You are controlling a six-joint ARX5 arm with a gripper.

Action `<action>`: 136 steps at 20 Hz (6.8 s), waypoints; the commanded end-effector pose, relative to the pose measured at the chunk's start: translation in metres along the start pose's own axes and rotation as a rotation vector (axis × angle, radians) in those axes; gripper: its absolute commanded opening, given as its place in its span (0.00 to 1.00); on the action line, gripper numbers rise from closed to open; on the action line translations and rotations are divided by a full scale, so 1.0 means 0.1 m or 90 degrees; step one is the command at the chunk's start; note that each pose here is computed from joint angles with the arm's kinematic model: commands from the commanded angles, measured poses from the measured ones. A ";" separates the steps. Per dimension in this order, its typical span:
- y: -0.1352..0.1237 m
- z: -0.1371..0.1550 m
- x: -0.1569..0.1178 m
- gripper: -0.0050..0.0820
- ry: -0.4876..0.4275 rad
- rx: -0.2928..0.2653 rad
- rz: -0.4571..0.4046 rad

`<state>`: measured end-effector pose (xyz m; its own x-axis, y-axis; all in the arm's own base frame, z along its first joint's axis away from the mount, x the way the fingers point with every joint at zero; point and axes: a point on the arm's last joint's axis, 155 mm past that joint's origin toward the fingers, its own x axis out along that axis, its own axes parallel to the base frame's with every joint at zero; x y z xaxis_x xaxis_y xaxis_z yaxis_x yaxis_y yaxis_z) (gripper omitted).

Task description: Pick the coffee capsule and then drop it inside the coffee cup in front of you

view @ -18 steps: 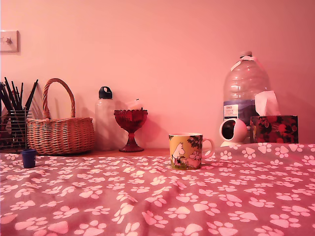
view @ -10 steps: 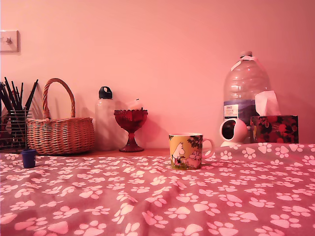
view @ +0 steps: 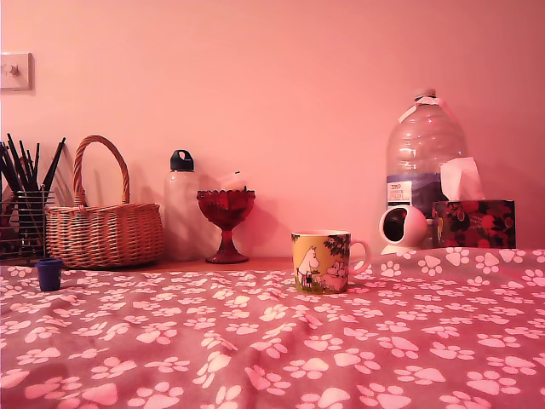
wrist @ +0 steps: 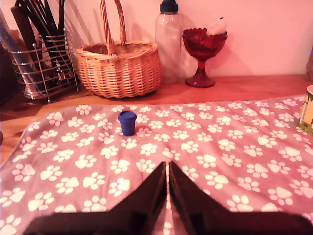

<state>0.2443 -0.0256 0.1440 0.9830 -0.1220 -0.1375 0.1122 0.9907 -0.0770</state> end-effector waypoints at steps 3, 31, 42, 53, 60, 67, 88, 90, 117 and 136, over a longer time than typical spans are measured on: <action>0.01 -0.01 0.01 0.03 -0.009 -0.009 0.002; 0.24 0.12 0.37 0.69 0.013 -0.036 0.076; 0.34 0.02 0.54 0.70 0.029 -0.039 0.087; 0.43 -0.04 0.80 0.70 0.018 -0.015 0.067; 0.46 -0.26 0.96 0.70 0.037 -0.018 0.062; 0.47 -0.34 1.13 0.70 0.035 -0.011 0.052; 0.55 -0.47 1.91 0.74 0.057 0.006 0.028; 0.57 -0.49 1.99 0.74 0.058 0.006 0.027; 0.74 -0.69 3.04 0.73 0.101 0.042 0.009; 0.69 -0.89 3.14 0.46 0.147 0.029 -0.020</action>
<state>0.5491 -0.0008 0.0203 0.9290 -0.1510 -0.3379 0.1461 0.9885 -0.0401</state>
